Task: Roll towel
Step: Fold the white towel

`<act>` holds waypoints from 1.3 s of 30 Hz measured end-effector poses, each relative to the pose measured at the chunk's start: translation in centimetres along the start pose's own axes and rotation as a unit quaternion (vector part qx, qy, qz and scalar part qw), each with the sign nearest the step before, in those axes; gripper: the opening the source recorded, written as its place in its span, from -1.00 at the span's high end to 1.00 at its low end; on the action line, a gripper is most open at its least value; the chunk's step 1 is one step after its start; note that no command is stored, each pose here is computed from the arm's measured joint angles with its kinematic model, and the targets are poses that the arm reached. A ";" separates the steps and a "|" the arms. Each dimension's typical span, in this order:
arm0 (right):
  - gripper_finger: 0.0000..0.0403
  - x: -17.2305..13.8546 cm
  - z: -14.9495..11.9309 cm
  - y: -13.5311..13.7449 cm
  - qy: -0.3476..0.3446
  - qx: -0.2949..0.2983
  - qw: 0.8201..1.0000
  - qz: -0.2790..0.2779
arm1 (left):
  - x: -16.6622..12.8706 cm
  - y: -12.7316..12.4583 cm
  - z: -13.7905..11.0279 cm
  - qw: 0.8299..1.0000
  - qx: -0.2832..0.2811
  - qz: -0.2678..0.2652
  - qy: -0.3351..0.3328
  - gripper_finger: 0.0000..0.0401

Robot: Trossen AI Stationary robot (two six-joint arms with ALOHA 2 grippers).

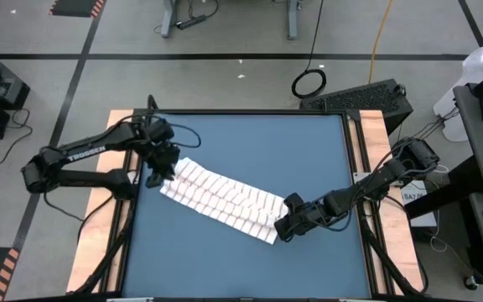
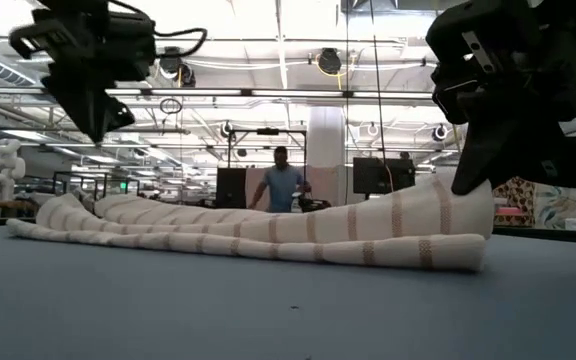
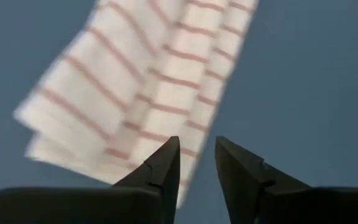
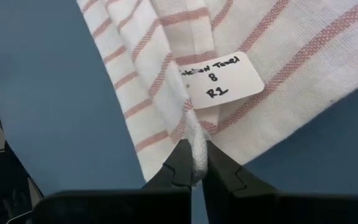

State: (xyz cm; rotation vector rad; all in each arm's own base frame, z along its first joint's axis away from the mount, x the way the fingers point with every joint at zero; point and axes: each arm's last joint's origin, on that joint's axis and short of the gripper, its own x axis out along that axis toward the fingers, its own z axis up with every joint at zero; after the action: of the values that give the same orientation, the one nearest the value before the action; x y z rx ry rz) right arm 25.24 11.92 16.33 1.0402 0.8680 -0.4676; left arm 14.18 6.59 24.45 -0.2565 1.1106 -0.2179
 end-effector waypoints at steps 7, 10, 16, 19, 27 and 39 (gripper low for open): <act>0.98 0.0 0.0 0.0 -0.008 -0.002 1.000 0.000 | -0.5 1.0 1.6 0.977 -0.060 0.197 -0.054 0.41; 0.98 0.0 0.1 0.0 -0.009 -0.002 1.000 0.001 | 0.5 3.4 2.3 0.971 -0.137 0.188 -0.058 0.41; 0.98 0.0 0.0 0.1 -0.009 -0.001 1.000 0.004 | 4.0 8.5 1.7 0.947 -0.301 0.115 0.004 0.41; 0.98 0.0 0.0 0.1 -0.008 -0.002 1.000 0.005 | 4.8 9.7 1.6 0.939 -0.334 0.086 0.002 0.41; 0.98 0.0 0.0 0.1 -0.009 -0.002 1.000 0.004 | 6.0 11.0 1.6 0.940 -0.341 0.027 -0.013 0.44; 0.98 0.0 0.0 0.1 -0.011 0.010 1.000 0.005 | 2.3 5.6 0.0 0.969 -0.233 -0.079 0.019 0.98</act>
State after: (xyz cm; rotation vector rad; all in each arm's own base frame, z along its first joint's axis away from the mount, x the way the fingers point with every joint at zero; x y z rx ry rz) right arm 25.30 11.97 16.41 1.0545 0.8395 -0.4804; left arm 15.39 11.20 20.76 -0.7650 1.1714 -0.0989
